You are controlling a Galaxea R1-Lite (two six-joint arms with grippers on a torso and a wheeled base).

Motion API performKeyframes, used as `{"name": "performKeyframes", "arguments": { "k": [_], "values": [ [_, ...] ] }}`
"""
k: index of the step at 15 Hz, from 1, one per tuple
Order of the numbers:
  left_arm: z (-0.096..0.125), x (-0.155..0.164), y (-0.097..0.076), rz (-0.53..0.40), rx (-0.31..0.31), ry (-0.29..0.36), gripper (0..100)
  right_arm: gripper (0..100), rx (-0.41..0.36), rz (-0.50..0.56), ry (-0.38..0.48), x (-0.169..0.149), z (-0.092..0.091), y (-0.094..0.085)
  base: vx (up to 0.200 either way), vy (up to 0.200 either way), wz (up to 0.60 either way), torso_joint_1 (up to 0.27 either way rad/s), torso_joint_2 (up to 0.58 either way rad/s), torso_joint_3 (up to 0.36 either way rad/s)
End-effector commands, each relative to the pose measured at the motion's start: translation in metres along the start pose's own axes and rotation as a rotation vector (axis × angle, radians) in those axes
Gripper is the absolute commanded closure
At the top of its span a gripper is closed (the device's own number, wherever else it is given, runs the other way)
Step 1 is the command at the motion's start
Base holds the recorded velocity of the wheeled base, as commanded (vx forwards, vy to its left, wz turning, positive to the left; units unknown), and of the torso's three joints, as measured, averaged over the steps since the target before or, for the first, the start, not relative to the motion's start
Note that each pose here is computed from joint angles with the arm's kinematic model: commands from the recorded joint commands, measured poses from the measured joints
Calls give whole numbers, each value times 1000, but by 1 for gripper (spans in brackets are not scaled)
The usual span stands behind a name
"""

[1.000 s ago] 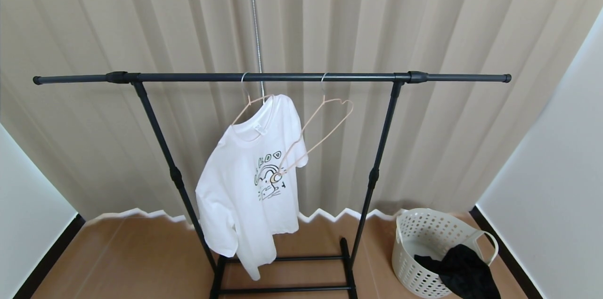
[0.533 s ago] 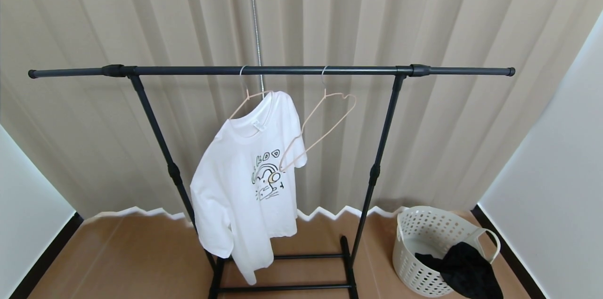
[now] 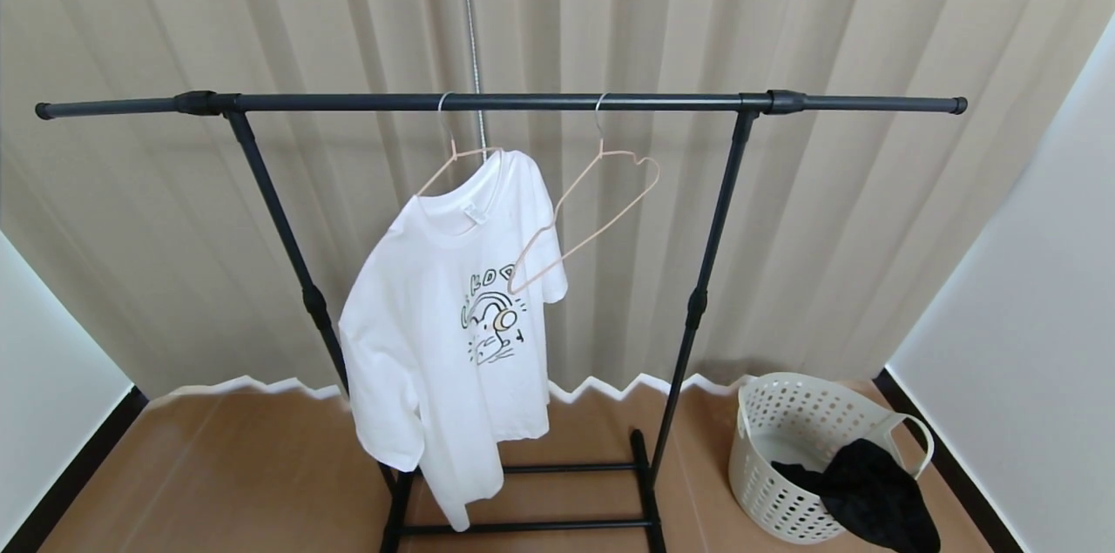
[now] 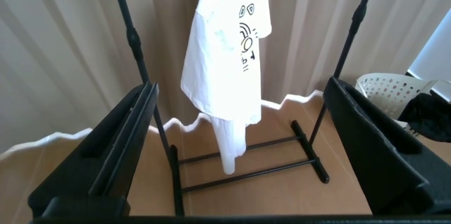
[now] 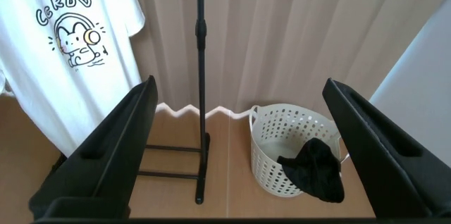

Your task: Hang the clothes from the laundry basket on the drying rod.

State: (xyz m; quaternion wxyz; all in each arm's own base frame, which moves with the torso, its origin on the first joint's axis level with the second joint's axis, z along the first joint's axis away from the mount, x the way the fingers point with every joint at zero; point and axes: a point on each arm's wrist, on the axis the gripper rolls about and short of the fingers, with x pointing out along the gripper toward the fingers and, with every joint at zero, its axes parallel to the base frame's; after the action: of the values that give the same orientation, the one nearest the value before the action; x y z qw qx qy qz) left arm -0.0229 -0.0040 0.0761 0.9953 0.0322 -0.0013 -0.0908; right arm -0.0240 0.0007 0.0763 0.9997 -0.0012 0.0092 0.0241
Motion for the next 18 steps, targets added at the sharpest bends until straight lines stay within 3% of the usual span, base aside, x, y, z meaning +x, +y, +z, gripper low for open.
{"name": "performKeyframes", "arguments": {
  "k": [1,8,18],
  "values": [
    [0,0,0,-1,1,3,0,0,0,1,0,0,0,0,0,0,0,-159,364,203],
    [0,0,0,1,-1,4,0,0,0,1,0,0,0,0,0,0,0,-159,386,219],
    [0,0,0,4,-3,4,0,0,-2,1,0,0,0,0,0,0,0,-201,528,324]
  ]
}}
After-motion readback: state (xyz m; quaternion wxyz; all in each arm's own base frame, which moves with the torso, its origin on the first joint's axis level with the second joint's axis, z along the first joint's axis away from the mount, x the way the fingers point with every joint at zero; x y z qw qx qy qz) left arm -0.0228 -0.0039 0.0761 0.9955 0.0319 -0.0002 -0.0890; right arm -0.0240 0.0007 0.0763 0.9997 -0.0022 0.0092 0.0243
